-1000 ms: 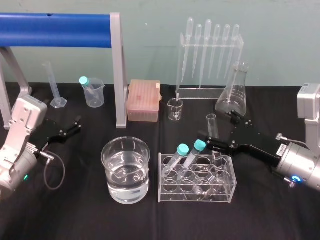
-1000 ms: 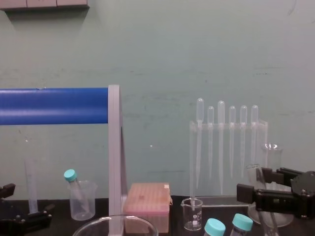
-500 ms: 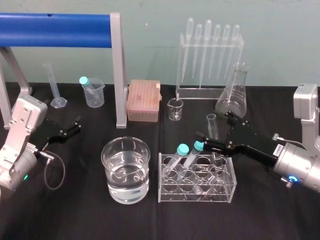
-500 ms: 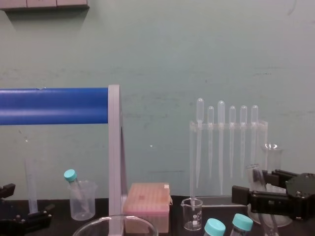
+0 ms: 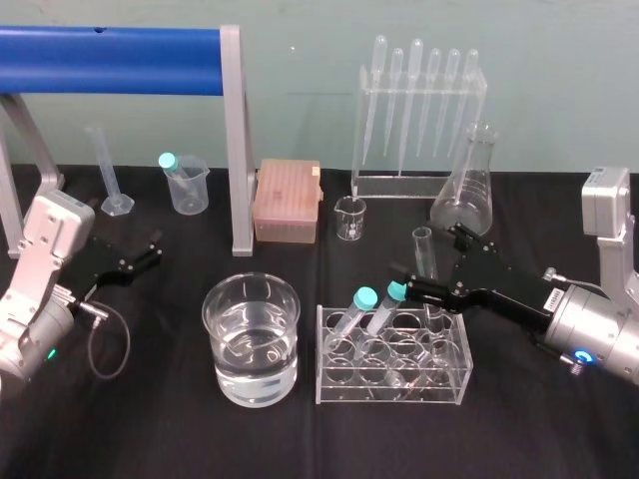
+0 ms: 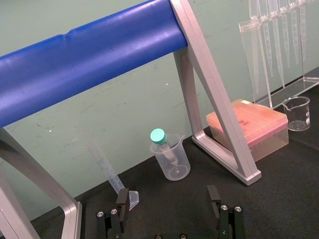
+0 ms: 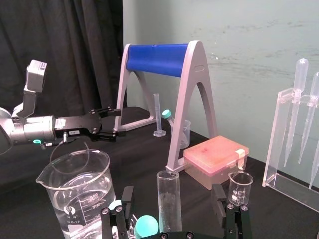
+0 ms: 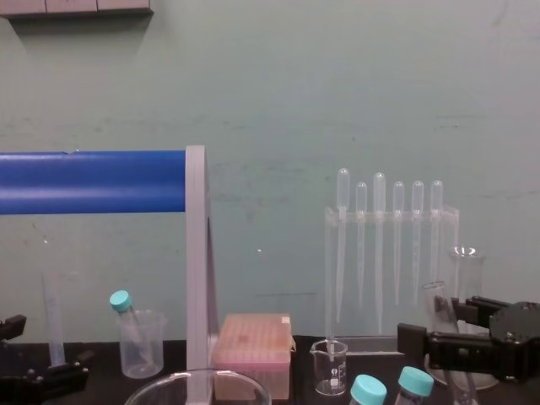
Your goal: Hold the test tube with one hand and immerse one end into the beaker, then return it to the test tube rack.
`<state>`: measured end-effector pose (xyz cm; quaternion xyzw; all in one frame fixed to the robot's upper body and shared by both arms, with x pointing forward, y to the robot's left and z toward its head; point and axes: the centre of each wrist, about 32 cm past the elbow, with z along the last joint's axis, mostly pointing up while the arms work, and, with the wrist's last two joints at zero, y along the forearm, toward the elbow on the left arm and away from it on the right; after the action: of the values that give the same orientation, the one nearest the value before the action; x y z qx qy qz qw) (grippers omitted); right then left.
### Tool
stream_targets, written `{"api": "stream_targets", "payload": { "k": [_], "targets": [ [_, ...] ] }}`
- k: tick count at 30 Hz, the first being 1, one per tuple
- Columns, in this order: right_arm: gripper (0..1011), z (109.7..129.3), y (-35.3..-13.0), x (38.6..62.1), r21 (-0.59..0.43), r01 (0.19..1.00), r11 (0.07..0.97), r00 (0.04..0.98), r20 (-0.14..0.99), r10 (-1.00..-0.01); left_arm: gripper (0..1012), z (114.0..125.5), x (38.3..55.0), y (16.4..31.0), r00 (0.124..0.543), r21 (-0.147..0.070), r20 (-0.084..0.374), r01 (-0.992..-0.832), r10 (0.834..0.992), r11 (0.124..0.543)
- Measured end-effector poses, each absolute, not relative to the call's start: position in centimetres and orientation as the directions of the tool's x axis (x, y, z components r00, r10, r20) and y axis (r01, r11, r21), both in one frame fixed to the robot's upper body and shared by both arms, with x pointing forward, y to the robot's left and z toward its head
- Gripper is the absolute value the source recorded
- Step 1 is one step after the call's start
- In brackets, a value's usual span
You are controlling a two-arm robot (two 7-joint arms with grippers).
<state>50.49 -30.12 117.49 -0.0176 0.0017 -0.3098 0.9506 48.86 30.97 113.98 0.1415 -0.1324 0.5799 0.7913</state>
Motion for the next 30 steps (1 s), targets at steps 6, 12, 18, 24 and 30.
{"api": "stream_targets", "payload": {
  "k": [6,12,18,24,30],
  "targets": [
    [1002,117.43,-30.16,50.48,-0.040,0.591,0.806,0.806,0.005,-0.591,1000,113.98,48.86,30.96,0.292,0.070,0.374,-0.955,0.880,0.287],
    [1002,117.42,-30.18,50.47,-0.040,0.592,0.805,0.806,0.005,-0.592,1000,113.98,48.86,30.97,0.292,0.070,0.374,-0.955,0.880,0.287],
    [1002,117.42,-30.19,50.47,-0.040,0.592,0.805,0.805,0.005,-0.593,1000,113.98,48.86,30.97,0.292,0.070,0.374,-0.955,0.880,0.287],
    [1000,117.43,-30.19,50.47,-0.040,0.592,0.805,0.806,0.006,-0.592,1000,113.98,48.86,30.97,0.292,0.070,0.374,-0.955,0.880,0.287],
    [875,117.44,-30.18,50.47,-0.039,0.592,0.805,0.806,0.006,-0.592,1000,113.98,48.86,30.97,0.292,0.070,0.374,-0.955,0.880,0.287]
  ]
}}
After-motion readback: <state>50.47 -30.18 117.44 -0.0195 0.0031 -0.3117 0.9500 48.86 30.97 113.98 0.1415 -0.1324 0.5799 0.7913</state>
